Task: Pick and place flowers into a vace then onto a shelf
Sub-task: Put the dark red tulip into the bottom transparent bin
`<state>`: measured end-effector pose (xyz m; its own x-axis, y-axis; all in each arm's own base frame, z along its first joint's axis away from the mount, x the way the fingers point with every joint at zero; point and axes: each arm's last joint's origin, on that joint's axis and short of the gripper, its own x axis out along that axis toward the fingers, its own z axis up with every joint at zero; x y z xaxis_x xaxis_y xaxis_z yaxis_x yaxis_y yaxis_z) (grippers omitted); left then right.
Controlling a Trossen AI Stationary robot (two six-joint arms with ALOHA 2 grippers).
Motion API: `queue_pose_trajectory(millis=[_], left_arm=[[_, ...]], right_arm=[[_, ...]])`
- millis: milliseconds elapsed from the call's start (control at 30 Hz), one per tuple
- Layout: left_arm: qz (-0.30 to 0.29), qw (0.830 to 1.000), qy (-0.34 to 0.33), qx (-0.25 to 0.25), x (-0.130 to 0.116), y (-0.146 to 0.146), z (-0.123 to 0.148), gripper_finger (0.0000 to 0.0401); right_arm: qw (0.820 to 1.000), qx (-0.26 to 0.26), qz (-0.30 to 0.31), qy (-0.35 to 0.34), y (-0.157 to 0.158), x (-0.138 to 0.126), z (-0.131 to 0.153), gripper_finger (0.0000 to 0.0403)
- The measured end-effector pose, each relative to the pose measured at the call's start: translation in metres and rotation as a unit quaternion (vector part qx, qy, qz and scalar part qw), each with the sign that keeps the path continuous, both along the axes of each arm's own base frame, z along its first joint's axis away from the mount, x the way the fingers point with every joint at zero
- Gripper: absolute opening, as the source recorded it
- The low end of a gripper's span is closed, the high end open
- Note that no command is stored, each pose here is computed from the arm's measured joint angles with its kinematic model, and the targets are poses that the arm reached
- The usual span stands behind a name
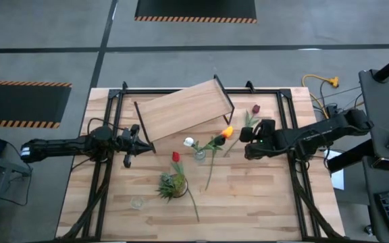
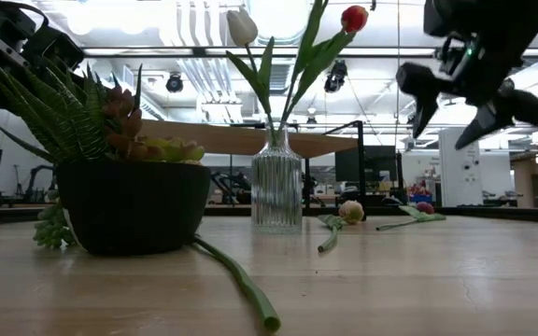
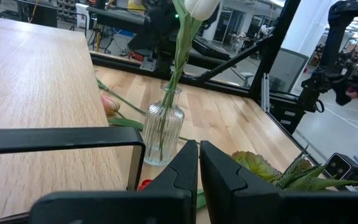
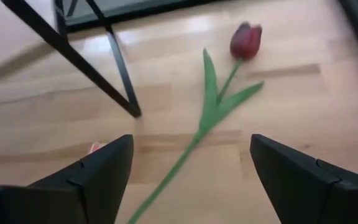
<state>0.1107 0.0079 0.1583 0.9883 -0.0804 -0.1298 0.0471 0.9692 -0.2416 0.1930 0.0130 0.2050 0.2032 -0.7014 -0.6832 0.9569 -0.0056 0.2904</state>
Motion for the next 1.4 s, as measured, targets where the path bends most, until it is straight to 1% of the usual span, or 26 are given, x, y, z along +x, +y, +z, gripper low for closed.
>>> queue_pose_trajectory(millis=[100,333,467,600,700,800,933,1100,1267,1400], left_arm=[[0.0,1.0,0.0,0.0,0.0,0.0,0.0,0.0001],[0.0,1.0,0.0,0.0,0.0,0.0,0.0,0.0001],[0.0,1.0,0.0,0.0,0.0,0.0,0.0,0.0001],[0.0,1.0,0.0,0.0,0.0,0.0,0.0,0.0001],[0.0,1.0,0.0,0.0,0.0,0.0,0.0,0.0001],[0.0,1.0,0.0,0.0,0.0,0.0,0.0,0.0001],[0.0,1.0,0.0,0.0,0.0,0.0,0.0,0.0001],[0.0,1.0,0.0,0.0,0.0,0.0,0.0,0.0001],[0.0,1.0,0.0,0.0,0.0,0.0,0.0,0.0001],[0.0,1.0,0.0,0.0,0.0,0.0,0.0,0.0001]], right_arm=[[1.0,-0.002,-0.001,-0.005,-0.006,0.003,-0.012,0.0318],[0.999,-0.001,-0.036,-0.002,-0.025,0.007,-0.037,0.0309],[0.998,0.015,-0.056,0.016,-0.035,0.01,-0.047,0.0302],[0.997,0.033,-0.064,0.032,-0.045,0.017,-0.058,0.0296],[0.996,0.036,-0.07,0.041,-0.054,0.022,-0.064,0.0293],[0.994,0.039,-0.086,0.051,-0.062,0.023,-0.069,0.0293],[0.99,0.065,-0.1,0.071,-0.073,0.023,-0.077,0.0293],[0.987,0.078,-0.126,0.069,-0.086,0.024,-0.086,0.0293],[0.989,0.087,-0.112,0.049,-0.097,0.031,-0.091,0.0293],[0.988,0.094,-0.108,0.063,-0.106,0.032,-0.094,0.0293]])
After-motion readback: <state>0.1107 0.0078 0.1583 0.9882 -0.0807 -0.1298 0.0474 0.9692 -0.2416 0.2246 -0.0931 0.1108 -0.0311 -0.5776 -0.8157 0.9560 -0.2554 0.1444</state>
